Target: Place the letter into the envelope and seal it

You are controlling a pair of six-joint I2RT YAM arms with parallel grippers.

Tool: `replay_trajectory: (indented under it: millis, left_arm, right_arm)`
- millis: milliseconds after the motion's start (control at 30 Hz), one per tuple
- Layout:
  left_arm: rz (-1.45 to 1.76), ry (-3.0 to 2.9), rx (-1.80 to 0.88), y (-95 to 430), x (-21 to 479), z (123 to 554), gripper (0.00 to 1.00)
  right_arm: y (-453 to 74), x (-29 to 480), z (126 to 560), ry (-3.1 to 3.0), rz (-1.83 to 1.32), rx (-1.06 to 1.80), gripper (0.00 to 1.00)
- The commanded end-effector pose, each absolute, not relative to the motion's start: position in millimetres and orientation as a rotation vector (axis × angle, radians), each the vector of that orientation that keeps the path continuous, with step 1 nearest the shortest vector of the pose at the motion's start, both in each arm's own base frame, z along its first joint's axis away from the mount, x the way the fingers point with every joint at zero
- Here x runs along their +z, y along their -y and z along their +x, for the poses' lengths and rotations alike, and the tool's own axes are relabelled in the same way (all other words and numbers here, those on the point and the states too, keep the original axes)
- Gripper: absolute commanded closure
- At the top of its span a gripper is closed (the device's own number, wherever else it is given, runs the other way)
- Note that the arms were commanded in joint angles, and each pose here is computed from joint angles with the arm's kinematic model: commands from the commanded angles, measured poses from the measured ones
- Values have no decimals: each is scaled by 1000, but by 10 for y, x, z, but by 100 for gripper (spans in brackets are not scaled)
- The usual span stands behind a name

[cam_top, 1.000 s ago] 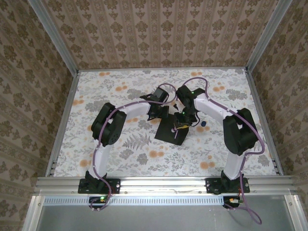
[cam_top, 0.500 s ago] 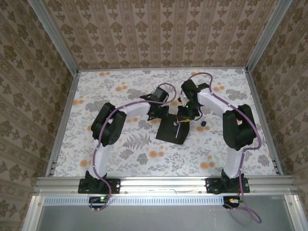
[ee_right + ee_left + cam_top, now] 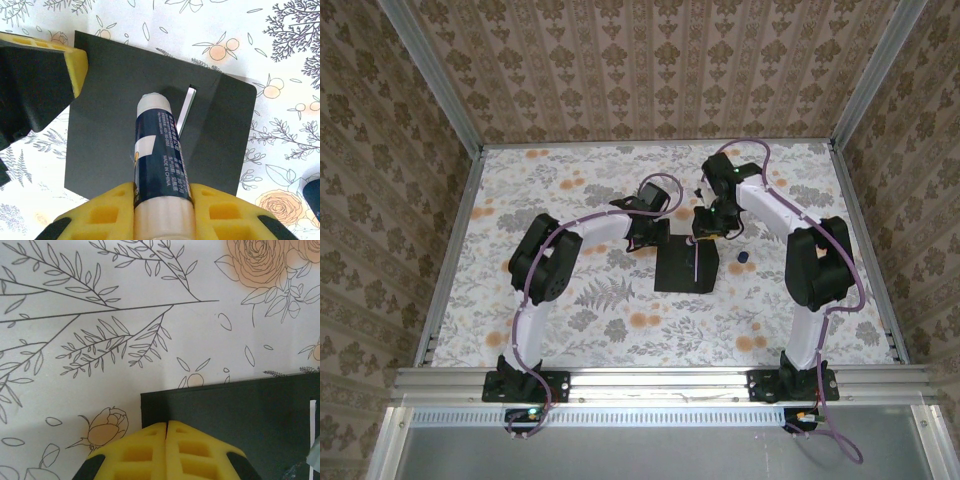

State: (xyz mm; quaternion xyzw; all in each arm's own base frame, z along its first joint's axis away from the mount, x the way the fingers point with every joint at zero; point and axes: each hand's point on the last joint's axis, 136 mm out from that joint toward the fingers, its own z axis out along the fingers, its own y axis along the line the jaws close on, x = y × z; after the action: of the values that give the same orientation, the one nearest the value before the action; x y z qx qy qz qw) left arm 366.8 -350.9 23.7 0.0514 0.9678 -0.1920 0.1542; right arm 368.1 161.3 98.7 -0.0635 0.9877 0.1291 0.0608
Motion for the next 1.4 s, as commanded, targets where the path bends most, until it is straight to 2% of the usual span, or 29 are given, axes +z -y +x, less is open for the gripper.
replay_trajectory:
  millis: [0, 267, 467, 733, 933, 1367]
  left_arm:
    - [104, -2866, -465, 3345, 59, 3463, 100]
    - [29, -2795, -664, 3528, 346, 3534, 100]
    - [-20, -2713, -818, 3636, 686, 3638, 96]
    - [-95, -2653, -915, 3604, 889, 3744, 92]
    - [-150, -2591, -1007, 3541, 1078, 3810, 77]
    - [-234, -2370, -1270, 3349, 1832, 3787, 25]
  right_arm:
    - [-1662, 1380, 3721, -2907, -169, 462, 87]
    - [-1530, 1573, 3751, -2859, -118, 445, 86]
    - [-1376, 1695, 3785, -2799, -23, 463, 86]
    - [-1271, 1789, 3805, -2728, 68, 510, 86]
    - [-1230, 1843, 3846, -2671, 121, 528, 85]
    - [-1309, 2186, 4102, -2331, 346, 758, 84]
